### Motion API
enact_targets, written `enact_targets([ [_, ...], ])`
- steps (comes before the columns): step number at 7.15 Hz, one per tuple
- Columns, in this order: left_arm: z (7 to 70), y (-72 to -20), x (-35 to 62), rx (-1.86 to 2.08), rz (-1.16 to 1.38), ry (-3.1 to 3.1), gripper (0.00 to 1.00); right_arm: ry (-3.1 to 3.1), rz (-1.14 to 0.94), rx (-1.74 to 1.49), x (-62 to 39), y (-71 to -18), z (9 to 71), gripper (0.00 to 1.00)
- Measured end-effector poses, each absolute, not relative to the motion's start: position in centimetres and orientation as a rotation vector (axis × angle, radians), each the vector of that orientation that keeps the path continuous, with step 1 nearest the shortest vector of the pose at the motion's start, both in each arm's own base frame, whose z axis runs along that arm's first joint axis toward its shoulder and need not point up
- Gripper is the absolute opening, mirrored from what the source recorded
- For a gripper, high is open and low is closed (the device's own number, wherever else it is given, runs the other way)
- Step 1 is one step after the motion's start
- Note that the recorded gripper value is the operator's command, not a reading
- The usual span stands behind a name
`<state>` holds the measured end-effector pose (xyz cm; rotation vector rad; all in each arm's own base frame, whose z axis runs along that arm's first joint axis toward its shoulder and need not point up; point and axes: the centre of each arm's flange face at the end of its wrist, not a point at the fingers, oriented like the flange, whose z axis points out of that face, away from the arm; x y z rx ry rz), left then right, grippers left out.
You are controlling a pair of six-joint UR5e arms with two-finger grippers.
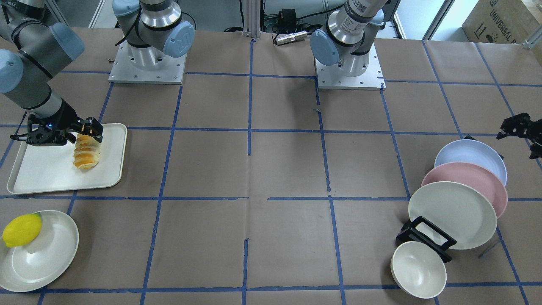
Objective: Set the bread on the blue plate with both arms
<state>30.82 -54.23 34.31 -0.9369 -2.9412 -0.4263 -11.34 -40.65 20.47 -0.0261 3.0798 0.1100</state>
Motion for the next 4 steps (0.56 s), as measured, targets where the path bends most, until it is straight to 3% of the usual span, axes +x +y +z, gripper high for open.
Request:
enact_targets([
  [4, 26.4, -62.8, 33.4, -1.012, -0.461, -2.870, 1.00, 3.089, 0.088, -0.029, -12.3, -41.6, 19.1, 0.81],
])
